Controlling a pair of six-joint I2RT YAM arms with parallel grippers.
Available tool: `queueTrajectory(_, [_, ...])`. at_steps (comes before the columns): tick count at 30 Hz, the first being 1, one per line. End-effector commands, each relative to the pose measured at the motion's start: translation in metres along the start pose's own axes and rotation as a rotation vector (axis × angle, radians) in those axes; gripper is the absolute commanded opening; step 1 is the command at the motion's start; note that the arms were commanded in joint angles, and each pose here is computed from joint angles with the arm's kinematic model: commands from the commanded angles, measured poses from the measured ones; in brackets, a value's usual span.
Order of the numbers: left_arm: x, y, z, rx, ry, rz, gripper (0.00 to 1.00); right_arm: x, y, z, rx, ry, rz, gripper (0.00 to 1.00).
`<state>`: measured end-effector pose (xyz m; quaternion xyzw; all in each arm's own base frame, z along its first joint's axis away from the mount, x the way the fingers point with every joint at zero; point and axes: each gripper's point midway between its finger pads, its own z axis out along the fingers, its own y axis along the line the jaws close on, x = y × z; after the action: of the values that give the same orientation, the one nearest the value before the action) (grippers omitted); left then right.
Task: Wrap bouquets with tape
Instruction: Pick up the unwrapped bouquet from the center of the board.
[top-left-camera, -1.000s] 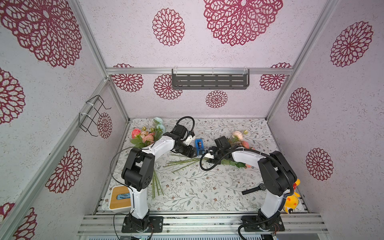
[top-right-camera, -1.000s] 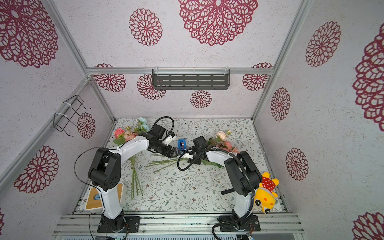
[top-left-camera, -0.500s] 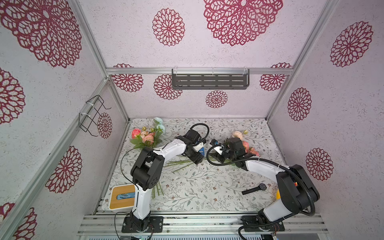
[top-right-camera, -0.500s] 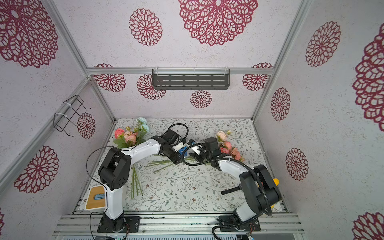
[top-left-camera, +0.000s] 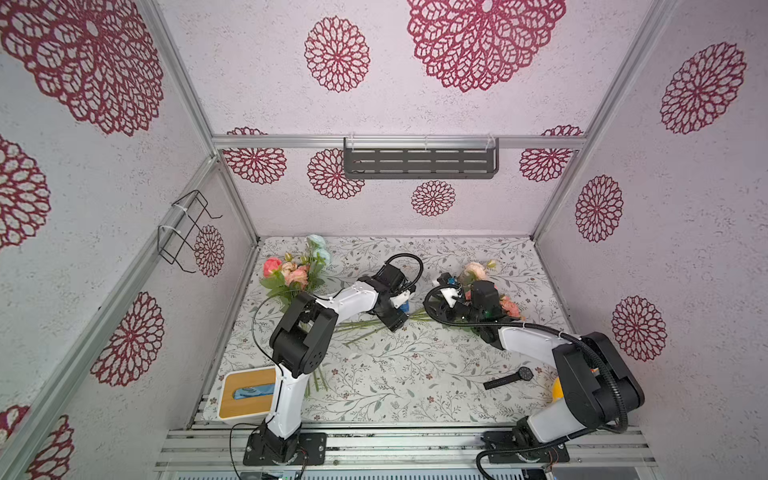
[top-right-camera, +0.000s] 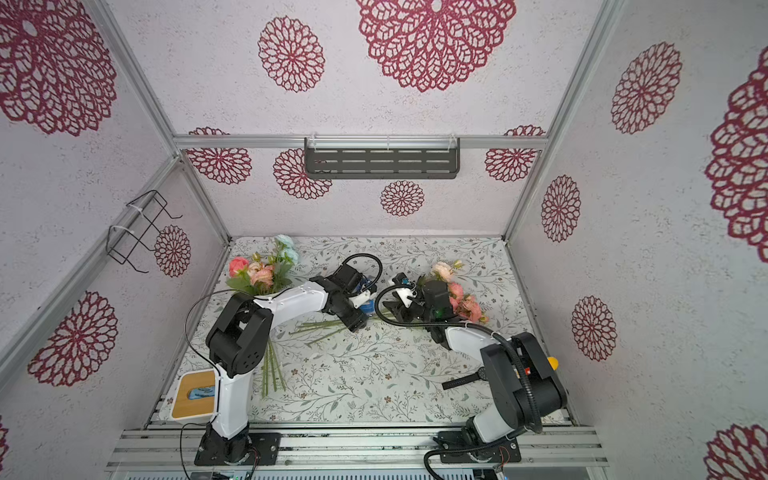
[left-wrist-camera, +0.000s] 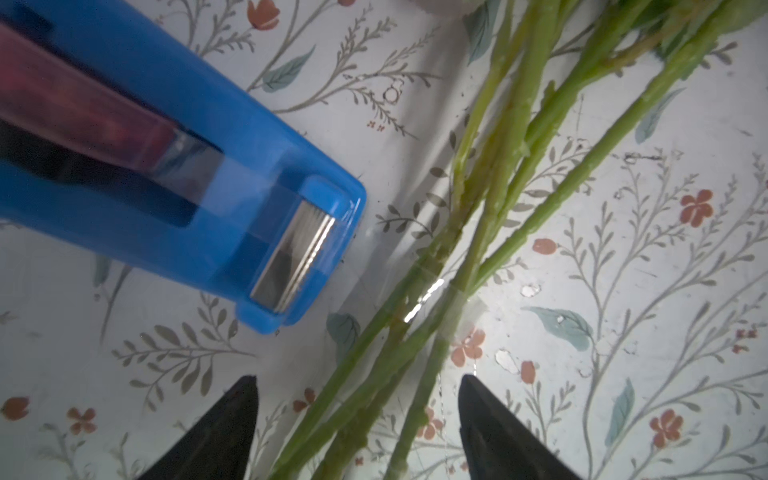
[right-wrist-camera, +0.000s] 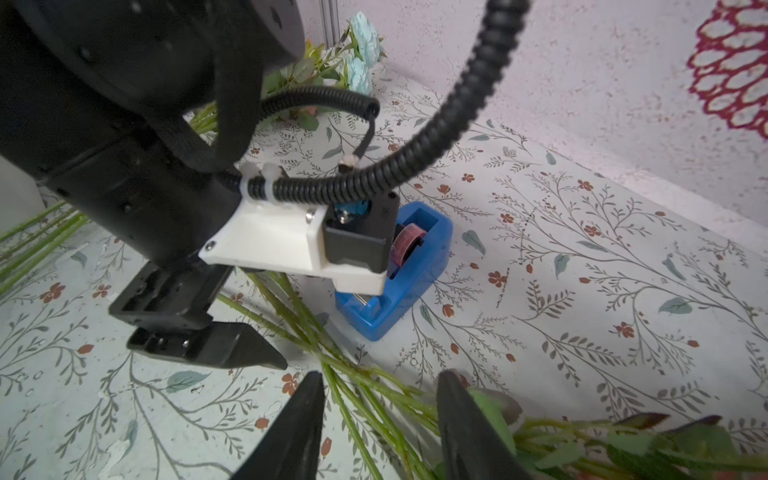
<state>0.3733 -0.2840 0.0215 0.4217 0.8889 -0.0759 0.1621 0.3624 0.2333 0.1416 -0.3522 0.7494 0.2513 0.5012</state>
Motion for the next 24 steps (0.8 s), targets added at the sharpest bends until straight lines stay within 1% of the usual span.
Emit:
queueTrajectory(1, [0.001,0.003,0.009,-0.014,0.002,0.025,0.75,-0.032,0.0,-0.012,-0.013,-0.117,0.038,0.47])
queueTrajectory(5, [0.01,-0.003,0.016,0.012,0.026,0.017,0.68,-0.037,-0.006,-0.025,0.018,-0.181,0.115,0.46])
queueTrajectory(7, [0.012,-0.005,0.018,0.022,0.031,0.017,0.62,-0.037,-0.007,-0.03,0.035,-0.201,0.152,0.46])
queueTrajectory(12, [0.013,-0.008,0.02,0.037,0.031,0.038,0.5,-0.028,-0.009,-0.034,0.057,-0.194,0.208,0.46])
queueTrajectory(15, [0.014,-0.016,0.022,0.071,0.032,0.057,0.41,-0.025,-0.009,-0.034,0.059,-0.193,0.233,0.46])
queueTrajectory(17, [0.016,-0.018,0.024,0.081,0.038,0.06,0.39,-0.025,-0.009,-0.035,0.062,-0.195,0.247,0.46])
queueTrajectory(20, [0.02,-0.021,0.027,0.085,0.044,0.074,0.34,-0.021,-0.012,-0.035,0.078,-0.187,0.28,0.46])
queueTrajectory(24, [0.021,-0.027,0.027,0.098,0.047,0.091,0.27,-0.011,-0.017,-0.033,0.106,-0.157,0.389,0.44])
